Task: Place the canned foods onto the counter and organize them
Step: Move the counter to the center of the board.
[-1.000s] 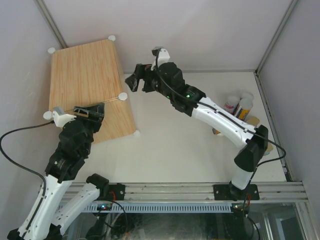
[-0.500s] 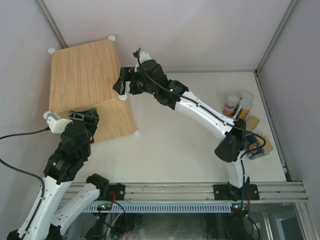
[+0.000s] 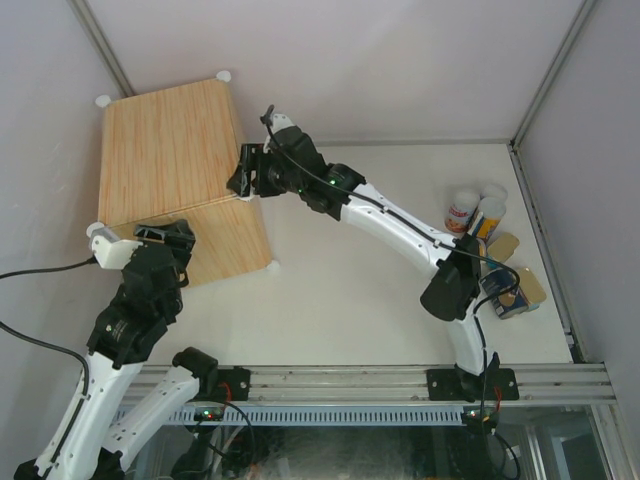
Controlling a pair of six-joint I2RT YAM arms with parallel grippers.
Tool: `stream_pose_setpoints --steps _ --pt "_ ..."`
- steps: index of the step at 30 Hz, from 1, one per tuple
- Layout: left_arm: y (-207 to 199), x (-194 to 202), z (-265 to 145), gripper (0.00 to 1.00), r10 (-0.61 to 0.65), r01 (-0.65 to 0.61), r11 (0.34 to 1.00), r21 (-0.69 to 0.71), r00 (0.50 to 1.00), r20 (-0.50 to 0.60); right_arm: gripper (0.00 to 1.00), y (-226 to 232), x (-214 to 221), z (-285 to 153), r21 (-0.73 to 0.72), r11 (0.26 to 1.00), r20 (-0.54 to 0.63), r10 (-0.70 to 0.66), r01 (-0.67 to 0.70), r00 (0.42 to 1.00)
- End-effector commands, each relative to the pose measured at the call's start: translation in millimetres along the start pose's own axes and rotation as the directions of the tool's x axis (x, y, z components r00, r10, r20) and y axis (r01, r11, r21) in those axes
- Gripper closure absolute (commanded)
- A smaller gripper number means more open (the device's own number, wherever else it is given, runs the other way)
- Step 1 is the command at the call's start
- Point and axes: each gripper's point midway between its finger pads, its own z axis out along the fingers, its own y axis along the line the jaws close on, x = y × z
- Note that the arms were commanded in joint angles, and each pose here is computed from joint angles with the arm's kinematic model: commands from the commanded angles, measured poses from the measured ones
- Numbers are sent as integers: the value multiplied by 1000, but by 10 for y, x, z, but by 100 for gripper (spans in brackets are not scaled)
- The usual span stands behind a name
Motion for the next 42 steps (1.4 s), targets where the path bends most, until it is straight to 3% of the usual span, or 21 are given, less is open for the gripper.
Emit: stream_pose_setpoints --steps 1,15,29,39,42 --pt "-75 -152 -39 40 13 -14 1000 13 999 39 39 -45 114 -110 32 999 -29 29 -28 999" --pt "-67 -177 -23 40 84 -85 996 18 995 49 41 -393 518 -346 192 981 -89 50 -32 995" --pt "-95 -138 60 40 151 -152 987 44 988 24 41 -666 514 -589 280 958 -52 81 -63 995" --pt "-94 -97 83 42 197 -198 979 53 980 10 73 -685 558 -609 272 960 -81 95 -70 992" --pt "-82 -91 90 42 199 -199 979 50 980 10 78 -691 565 -637 276 959 -84 95 -69 992"
